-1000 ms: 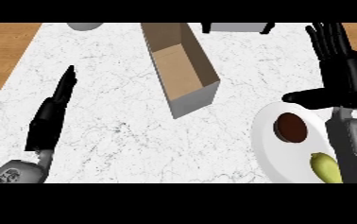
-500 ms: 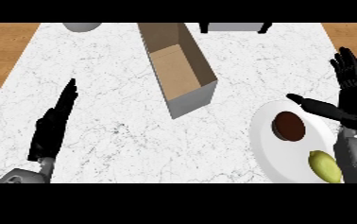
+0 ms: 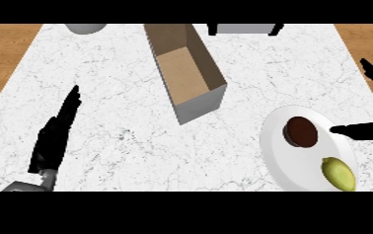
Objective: Pick the cupcake from the plate and place it in the cardboard box
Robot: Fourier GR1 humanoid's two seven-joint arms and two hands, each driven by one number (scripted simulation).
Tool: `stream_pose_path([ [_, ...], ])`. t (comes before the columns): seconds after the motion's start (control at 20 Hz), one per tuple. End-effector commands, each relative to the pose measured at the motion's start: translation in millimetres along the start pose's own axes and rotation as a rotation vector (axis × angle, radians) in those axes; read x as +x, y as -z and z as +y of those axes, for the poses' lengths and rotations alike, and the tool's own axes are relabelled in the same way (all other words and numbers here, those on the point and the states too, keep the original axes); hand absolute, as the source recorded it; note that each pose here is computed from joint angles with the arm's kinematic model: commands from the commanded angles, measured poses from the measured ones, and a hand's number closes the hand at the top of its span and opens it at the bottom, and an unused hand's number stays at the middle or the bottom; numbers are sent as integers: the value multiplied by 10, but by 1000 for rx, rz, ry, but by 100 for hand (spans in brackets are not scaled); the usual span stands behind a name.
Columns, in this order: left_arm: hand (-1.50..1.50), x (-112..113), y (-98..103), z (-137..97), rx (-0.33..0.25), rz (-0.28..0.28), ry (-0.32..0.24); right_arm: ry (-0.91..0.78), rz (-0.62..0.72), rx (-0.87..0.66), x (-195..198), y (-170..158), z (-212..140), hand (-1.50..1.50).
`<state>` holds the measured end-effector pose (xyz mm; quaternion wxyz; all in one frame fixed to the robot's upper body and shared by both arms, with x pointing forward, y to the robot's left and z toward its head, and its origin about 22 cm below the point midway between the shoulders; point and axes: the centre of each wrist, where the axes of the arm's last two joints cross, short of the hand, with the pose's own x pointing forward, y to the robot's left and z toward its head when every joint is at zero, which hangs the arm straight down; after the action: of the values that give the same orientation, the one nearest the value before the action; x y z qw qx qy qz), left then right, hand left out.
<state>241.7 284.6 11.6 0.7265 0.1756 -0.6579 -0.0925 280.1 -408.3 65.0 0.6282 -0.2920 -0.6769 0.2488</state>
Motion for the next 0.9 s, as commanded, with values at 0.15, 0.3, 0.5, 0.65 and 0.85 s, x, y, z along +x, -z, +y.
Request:
stream_pose_path([
  [0.15, 0, -11, 23, 80, 18, 9, 1, -308, 165, 388, 271, -45, -57, -150],
  [0.3, 0, -130, -93, 18, -14, 12, -7, -338, 214, 491, 514, 37, -15, -150],
  [0.5, 0, 8, -9, 3, -4, 8, -10, -333, 239, 521, 777, 41, 419, -150],
  [0.65, 0, 42, -171, 13, -10, 6, -15, -359, 289, 506, 721, -106, 289, -150],
  [0.85, 0, -183, 32, -60, -4, 14, 9, -370, 311, 486, 816, 14, 616, -150],
])
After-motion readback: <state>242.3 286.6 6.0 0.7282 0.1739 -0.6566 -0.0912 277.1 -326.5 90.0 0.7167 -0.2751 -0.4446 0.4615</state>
